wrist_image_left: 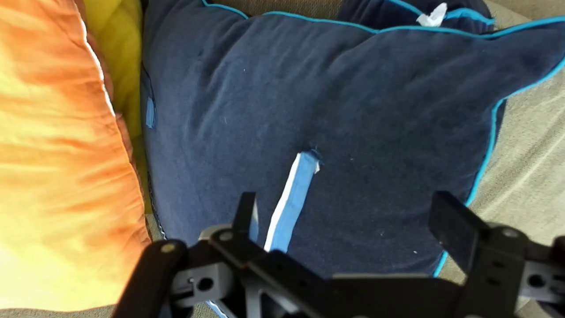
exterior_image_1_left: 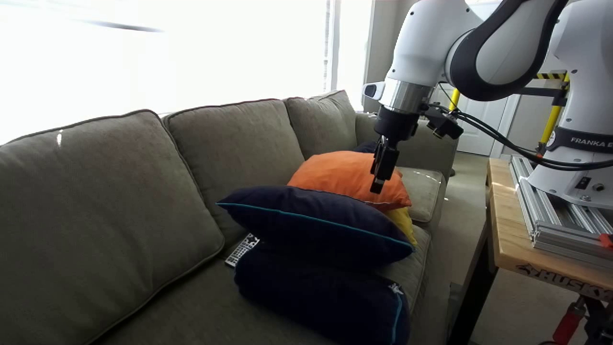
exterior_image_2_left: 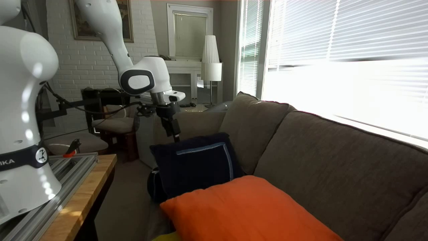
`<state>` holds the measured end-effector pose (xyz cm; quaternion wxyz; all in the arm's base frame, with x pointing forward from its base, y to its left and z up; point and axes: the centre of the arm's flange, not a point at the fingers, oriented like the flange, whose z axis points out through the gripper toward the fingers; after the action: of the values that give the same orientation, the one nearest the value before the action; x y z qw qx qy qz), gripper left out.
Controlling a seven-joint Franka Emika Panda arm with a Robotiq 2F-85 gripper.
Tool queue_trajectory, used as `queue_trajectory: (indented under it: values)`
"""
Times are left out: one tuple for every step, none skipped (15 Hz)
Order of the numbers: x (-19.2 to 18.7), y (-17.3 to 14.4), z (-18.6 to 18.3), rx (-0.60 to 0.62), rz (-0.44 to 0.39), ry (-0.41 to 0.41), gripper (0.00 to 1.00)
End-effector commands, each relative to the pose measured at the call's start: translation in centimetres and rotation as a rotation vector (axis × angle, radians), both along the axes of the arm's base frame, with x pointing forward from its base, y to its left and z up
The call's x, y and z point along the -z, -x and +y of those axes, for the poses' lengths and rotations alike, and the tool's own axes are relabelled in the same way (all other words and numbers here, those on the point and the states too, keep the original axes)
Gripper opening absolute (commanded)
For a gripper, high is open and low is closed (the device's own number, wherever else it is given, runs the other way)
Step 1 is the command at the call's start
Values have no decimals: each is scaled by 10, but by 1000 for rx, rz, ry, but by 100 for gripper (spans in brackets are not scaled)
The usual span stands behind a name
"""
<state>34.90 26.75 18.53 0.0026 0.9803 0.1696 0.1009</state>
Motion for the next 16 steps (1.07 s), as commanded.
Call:
queue_trajectory:
  values:
    - [0, 0, 0, 0, 0, 0, 100]
    - [2, -2, 4, -10, -3, 10, 100]
    - [3, -4, 8, -10, -6, 2, 100]
    - [4, -5, 12, -7, -7, 8, 100]
    - [6, -6, 21, -4, -13, 7, 100]
    - [8, -6, 28, -13, -12, 2, 100]
    - [9, -5, 36, -17, -16, 8, 100]
    - [12, -5, 43, -11, -24, 8, 100]
    - [17, -6, 50, 3, -32, 6, 100]
    - [21, -4, 56, 6, -29, 7, 100]
    - [26, -3, 60, 12, -42, 29, 100]
    - [32, -2, 64, 11, -49, 55, 100]
    - [38, -2, 66, 12, -56, 77, 100]
    - [45, -3, 68, 6, -65, 104, 100]
    - [49, -4, 70, 2, -78, 127, 100]
    - [56, -5, 72, 1, -85, 140, 100]
